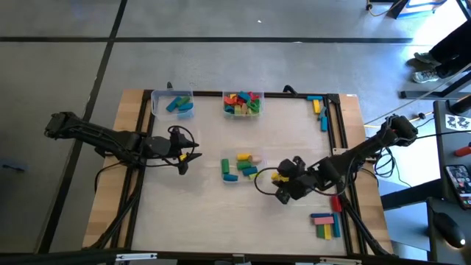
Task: Sort blocks by size
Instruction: Put the yellow cylindrical block into the bottom transparent bin, then put the red cylindrical block into the bottom transparent bin
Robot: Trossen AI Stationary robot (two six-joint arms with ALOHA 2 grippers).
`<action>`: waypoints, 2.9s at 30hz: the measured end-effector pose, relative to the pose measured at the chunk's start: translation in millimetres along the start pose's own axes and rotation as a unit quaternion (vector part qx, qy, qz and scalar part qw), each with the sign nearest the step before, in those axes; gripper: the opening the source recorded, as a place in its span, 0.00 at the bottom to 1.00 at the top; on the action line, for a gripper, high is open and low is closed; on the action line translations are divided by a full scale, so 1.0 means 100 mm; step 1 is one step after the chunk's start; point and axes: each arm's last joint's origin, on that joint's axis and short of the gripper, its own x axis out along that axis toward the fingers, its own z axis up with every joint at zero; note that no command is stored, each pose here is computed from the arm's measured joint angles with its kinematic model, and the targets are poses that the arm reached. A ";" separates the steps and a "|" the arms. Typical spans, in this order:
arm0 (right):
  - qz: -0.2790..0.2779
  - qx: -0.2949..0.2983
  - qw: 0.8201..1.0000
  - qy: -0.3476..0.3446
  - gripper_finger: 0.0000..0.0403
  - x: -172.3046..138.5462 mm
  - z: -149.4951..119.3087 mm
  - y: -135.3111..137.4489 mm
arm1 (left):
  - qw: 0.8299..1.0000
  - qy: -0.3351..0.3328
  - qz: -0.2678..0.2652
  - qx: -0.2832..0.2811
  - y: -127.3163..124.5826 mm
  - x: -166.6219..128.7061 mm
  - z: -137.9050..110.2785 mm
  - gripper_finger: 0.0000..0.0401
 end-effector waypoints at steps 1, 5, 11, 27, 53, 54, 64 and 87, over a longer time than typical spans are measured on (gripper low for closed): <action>-0.001 -0.006 1.000 -0.018 0.36 0.01 0.04 0.00 | 1.000 0.000 0.000 0.000 0.00 0.00 0.00 0.49; -0.008 -0.032 0.997 -0.064 0.36 0.08 0.18 -0.01 | 1.000 0.000 0.000 0.000 0.00 0.00 0.00 0.49; -0.006 -0.063 0.991 -0.119 0.37 0.21 0.42 -0.04 | 1.000 0.001 0.000 0.000 0.00 0.00 0.00 0.49; -0.068 -0.090 0.991 -0.066 0.37 0.83 0.48 -0.22 | 1.000 -0.002 -0.001 -0.001 0.00 0.00 0.00 0.49; 0.026 -0.055 0.998 0.029 0.67 0.52 0.45 -0.24 | 1.000 -0.003 -0.001 -0.001 0.00 0.00 0.00 0.49; 0.025 -0.048 0.998 0.031 0.67 0.47 0.45 -0.26 | 1.000 -0.003 -0.001 -0.001 0.00 0.00 0.00 0.49; -0.007 0.014 0.998 0.061 0.67 0.00 0.25 -0.31 | 1.000 -0.002 -0.001 -0.001 0.00 0.00 0.00 0.49; -0.119 0.201 0.939 0.254 0.67 -0.41 -0.55 -0.19 | 1.000 -0.003 -0.001 0.000 0.00 0.00 0.01 0.49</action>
